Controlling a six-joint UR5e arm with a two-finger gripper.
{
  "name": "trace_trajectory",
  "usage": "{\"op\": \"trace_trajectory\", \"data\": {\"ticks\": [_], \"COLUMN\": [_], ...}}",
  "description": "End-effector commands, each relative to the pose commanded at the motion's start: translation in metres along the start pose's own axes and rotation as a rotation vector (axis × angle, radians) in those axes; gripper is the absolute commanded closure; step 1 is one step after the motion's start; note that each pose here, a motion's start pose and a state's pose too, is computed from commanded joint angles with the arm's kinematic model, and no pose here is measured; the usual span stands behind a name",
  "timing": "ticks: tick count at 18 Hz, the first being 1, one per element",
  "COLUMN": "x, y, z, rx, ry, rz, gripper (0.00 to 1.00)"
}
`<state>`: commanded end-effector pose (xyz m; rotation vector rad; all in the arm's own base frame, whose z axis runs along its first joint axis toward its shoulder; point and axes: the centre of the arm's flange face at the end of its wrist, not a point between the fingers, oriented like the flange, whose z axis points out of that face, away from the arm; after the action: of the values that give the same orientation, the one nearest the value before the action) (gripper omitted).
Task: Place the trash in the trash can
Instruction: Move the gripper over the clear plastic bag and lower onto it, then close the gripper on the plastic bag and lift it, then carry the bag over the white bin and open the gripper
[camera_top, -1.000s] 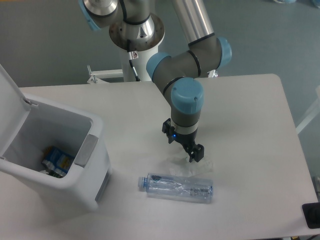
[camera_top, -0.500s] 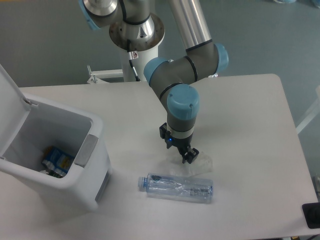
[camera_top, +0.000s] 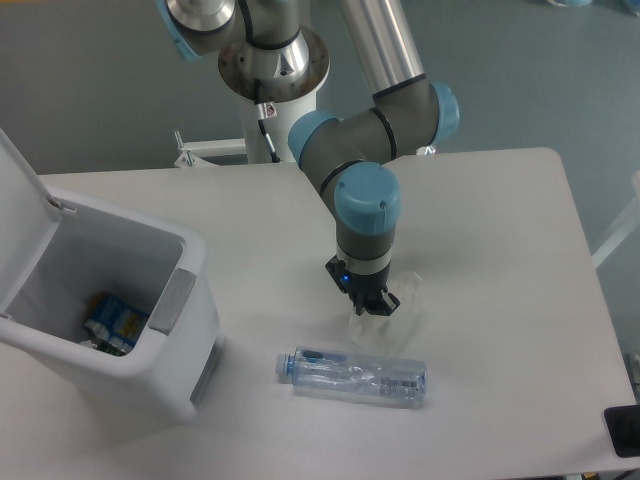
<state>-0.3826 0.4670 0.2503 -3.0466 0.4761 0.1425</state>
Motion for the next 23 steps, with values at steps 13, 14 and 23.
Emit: {"op": "trace_trajectory", "data": {"ticks": [13, 14, 23], "x": [-0.015, -0.019, -0.013], "y": [-0.005, -0.014, -0.082], "z": [-0.135, -0.155, -0.320], "rx": [0.191, 0.272, 0.674], "ry": [-0.152, -0.141, -0.101], "rz": [-0.374, -0.505, -0.827], "gripper": [1.00, 1.00, 1.00]}}
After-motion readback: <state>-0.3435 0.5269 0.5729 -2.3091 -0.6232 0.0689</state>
